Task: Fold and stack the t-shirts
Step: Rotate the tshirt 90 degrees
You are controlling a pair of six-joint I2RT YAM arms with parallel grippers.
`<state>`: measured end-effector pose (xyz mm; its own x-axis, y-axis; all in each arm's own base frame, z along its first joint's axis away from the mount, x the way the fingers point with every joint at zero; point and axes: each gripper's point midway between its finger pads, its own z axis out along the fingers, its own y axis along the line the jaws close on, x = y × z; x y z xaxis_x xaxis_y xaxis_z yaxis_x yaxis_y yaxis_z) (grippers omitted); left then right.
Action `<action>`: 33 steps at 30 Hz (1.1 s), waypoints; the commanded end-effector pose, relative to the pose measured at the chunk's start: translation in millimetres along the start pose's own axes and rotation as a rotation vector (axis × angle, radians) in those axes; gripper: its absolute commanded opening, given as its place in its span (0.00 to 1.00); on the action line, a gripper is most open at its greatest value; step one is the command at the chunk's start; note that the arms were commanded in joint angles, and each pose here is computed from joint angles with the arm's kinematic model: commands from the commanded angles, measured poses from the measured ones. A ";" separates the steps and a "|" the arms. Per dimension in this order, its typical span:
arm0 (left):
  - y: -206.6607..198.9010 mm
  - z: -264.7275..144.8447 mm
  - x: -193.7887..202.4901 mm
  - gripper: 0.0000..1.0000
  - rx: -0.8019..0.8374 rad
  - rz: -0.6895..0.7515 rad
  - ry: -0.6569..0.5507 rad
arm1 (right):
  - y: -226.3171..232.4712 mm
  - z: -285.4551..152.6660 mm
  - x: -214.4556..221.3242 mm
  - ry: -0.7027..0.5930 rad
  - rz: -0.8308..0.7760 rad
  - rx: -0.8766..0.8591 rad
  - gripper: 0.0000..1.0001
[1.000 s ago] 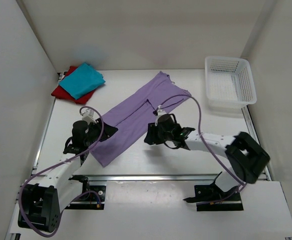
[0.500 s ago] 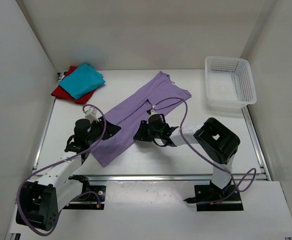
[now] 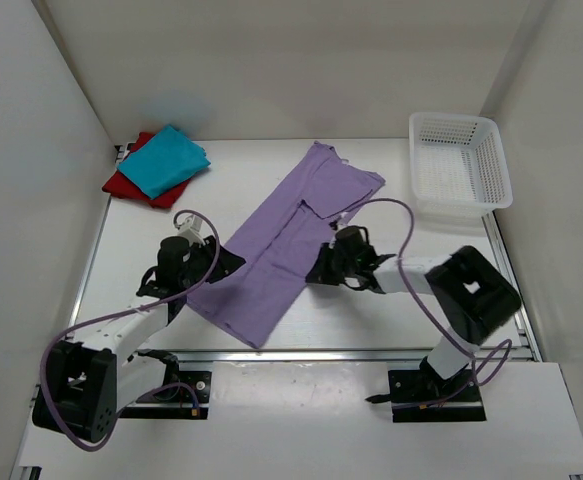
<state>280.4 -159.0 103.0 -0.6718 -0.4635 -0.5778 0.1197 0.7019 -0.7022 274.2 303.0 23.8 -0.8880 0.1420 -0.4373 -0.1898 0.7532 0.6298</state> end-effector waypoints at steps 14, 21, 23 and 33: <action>12.8 1.3 37.0 0.44 -0.052 0.111 0.073 | -120.9 -78.5 -198.1 -0.393 0.069 0.244 0.46; 9.4 2.4 40.1 0.44 -0.030 0.104 0.082 | -180.3 -47.2 -239.3 -0.408 0.167 0.350 0.47; 10.5 2.6 39.5 0.44 -0.030 0.103 0.077 | -183.6 -35.2 -245.6 -0.375 0.186 0.343 0.47; 12.1 1.0 37.4 0.44 -0.034 0.097 0.070 | -160.6 20.9 -269.2 -0.204 0.100 0.280 0.01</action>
<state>256.1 -169.5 68.2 -0.7234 -0.3533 -0.5931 0.1443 0.7627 -0.6304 551.1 132.1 26.3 -0.7336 0.4024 -0.5476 0.1050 0.8632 0.4937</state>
